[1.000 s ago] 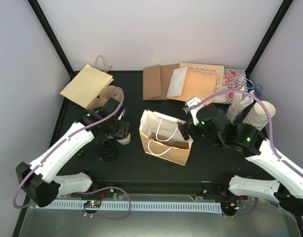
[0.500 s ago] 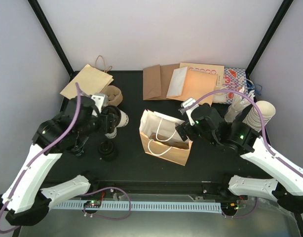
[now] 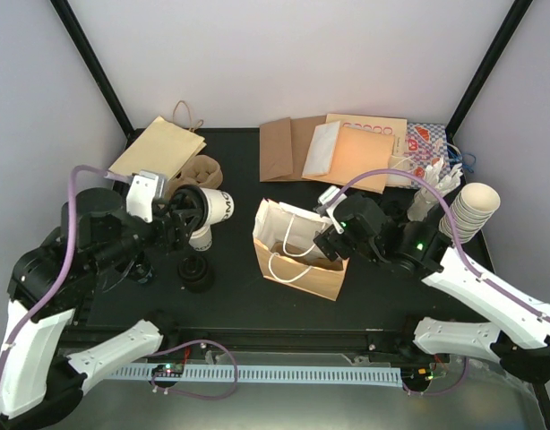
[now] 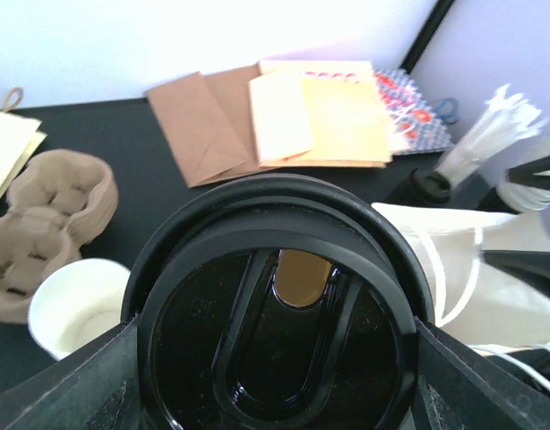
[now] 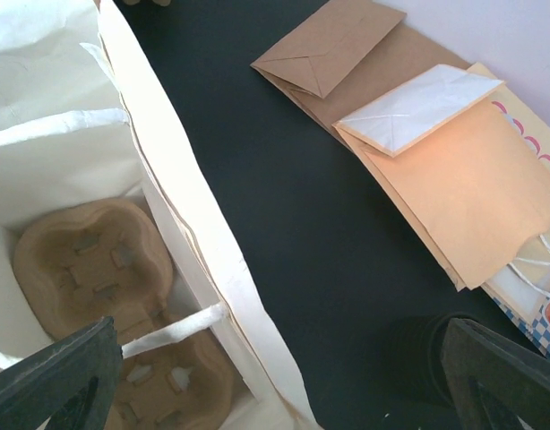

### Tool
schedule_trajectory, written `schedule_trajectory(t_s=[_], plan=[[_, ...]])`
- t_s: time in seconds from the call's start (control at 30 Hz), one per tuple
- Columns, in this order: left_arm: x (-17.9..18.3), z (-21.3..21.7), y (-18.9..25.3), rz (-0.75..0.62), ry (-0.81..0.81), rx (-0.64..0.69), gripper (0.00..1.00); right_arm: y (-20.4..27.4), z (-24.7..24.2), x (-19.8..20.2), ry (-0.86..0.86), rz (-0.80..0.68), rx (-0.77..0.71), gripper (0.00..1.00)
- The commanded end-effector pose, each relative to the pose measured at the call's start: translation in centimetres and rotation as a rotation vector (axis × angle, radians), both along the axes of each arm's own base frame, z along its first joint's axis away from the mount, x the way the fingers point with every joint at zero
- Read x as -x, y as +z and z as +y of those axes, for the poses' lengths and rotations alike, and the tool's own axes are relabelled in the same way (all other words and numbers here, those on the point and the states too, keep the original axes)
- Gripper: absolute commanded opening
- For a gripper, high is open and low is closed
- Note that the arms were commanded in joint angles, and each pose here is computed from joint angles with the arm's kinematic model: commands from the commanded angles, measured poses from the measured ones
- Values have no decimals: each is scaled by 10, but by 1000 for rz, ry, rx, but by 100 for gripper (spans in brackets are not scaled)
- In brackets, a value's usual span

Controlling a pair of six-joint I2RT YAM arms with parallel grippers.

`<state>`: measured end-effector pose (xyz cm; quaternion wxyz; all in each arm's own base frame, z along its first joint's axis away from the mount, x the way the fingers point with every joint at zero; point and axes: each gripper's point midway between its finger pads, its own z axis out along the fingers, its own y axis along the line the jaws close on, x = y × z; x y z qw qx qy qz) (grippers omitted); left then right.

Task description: Pack the takeout coffee

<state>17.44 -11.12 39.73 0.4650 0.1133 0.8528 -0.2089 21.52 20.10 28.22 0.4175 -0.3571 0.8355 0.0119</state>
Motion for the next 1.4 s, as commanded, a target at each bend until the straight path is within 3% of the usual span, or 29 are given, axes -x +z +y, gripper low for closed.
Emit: schedule_trajectory(t_s=[0.0,0.2,0.5,0.8,1.03,1.17,1.37], plan=[[18,-17,37,-121,-147,102,70,4,5,-10,4,-38,28,100],[29,-36,41,-136,-273,155,70,7,9,-14,20,-14,33,98],[26,-47,36,-132,-315,170,69,24,-10,9,42,15,-13,98],[26,-56,41,-146,-358,195,69,-8,-35,10,-43,48,104,98],[26,-58,43,-147,-364,201,69,-20,-26,-4,-66,41,159,98],[27,-57,42,-143,-363,200,69,-14,-9,-15,-51,17,133,98],[28,-56,42,-146,-364,198,69,18,16,-20,9,-55,-24,98]])
